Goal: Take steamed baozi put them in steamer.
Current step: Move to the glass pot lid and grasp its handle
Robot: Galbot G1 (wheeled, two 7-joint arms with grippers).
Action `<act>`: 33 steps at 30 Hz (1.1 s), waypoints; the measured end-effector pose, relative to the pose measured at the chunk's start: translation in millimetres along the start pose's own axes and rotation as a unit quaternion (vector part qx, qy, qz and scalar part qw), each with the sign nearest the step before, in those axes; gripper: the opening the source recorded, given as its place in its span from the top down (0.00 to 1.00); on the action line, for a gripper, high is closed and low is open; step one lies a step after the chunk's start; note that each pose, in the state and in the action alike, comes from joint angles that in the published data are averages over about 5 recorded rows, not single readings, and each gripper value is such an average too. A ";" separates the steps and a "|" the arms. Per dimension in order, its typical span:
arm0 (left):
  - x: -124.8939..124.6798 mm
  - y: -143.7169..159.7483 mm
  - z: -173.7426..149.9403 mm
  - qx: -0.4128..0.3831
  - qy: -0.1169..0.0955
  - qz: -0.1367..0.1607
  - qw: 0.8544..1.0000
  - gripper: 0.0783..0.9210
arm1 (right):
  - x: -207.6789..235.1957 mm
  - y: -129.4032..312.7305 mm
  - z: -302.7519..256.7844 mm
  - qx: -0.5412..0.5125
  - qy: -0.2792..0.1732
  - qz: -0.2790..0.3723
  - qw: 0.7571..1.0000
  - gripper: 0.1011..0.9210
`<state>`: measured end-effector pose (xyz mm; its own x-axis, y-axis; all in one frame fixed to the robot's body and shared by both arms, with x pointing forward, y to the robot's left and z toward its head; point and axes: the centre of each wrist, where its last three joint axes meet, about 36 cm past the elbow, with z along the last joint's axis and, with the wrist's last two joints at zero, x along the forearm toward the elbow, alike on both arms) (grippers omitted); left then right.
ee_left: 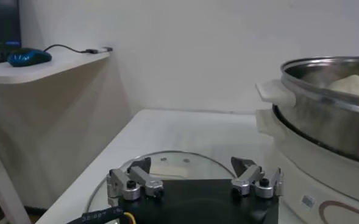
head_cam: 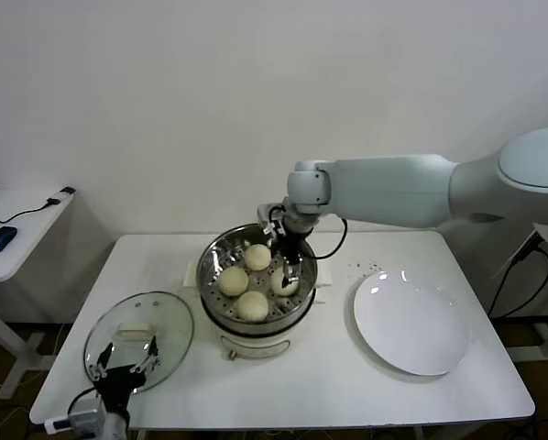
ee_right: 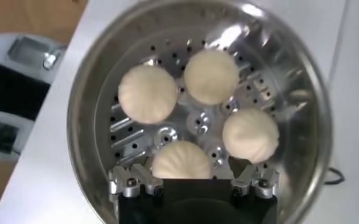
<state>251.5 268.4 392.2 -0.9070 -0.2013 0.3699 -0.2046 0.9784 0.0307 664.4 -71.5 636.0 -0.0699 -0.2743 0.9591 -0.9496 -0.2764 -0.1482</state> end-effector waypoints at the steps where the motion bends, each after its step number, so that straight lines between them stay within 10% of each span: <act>1: 0.2 0.1 -0.2 0.000 0.000 0.000 1.000 0.12 | 5.1 -1.0 2.8 -0.005 -0.014 0.005 1.000 0.12; 12: -1.6 0.9 -0.7 -0.005 -0.011 0.008 1.000 0.12 | 48.7 7.2 53.0 -0.104 -0.202 0.203 0.953 0.12; 33: -22.1 19.5 -4.7 -0.044 -0.076 0.003 0.996 0.12 | -31.9 207.4 281.1 -0.388 -0.322 0.490 0.711 0.12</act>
<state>269.3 292.1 388.9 -0.9545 -0.1943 0.2263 -0.1722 0.9785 0.1136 555.6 -378.9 506.8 -0.8974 -0.4181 0.1405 -0.4408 0.8616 -0.2517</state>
